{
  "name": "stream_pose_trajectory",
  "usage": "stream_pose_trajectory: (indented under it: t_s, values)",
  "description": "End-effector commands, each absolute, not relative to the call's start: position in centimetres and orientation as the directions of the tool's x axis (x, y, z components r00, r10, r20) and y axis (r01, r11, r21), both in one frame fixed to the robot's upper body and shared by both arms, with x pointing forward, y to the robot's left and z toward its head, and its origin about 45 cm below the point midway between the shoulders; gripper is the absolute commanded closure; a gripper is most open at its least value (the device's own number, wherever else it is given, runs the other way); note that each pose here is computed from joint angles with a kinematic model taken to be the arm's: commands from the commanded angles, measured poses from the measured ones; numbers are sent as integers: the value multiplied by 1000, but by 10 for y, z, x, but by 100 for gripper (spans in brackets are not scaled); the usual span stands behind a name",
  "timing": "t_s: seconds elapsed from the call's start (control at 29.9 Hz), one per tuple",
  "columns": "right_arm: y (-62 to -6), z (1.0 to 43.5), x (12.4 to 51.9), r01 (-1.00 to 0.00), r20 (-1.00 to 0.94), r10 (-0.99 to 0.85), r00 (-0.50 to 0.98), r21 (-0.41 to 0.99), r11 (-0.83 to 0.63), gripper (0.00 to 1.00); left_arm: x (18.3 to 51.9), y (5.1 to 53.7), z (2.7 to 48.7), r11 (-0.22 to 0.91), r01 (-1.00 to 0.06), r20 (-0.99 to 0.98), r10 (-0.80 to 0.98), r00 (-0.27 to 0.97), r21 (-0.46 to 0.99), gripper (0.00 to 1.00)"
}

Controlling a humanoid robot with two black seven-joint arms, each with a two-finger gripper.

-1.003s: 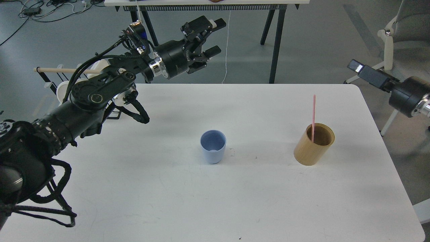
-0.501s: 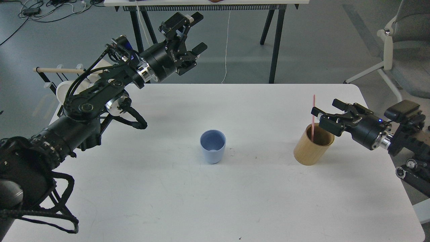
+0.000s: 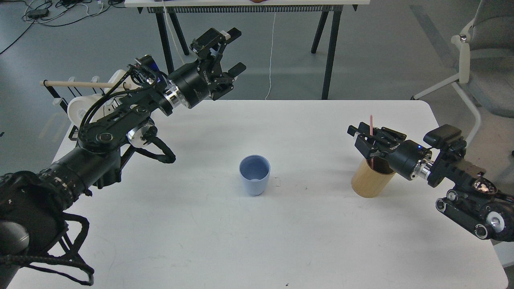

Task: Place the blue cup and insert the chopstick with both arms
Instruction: 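Reach the right gripper to the pink stick in the tan cup, then grasp the pink stick and pull it up out of the tan cup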

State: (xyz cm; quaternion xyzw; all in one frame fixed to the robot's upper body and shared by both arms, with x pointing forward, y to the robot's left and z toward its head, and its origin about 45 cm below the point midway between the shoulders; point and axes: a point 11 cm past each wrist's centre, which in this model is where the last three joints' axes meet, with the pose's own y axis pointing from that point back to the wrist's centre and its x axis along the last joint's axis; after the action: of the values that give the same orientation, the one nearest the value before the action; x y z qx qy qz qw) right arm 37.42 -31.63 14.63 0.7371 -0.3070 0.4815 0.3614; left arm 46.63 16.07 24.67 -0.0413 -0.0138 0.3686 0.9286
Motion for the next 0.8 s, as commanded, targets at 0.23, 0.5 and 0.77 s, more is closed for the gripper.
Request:
stream_pose_trajectory:
  t_s: [0.23,0.5,0.77]
  values:
    - [-326,151,373,-813,942,-95,322,224,-537,96,465,158,244,727,-681,-12,683,731,-86,1]
    - [-349,170,374,-837,958,-82,274,196,-511,100,464,158,243,726,-682,-15,684,730,-85,1]
    - [-360,249,376,-847,977,-154,146,43,-530,100,463,158,239,726,-682,-22,683,730,-80,1]
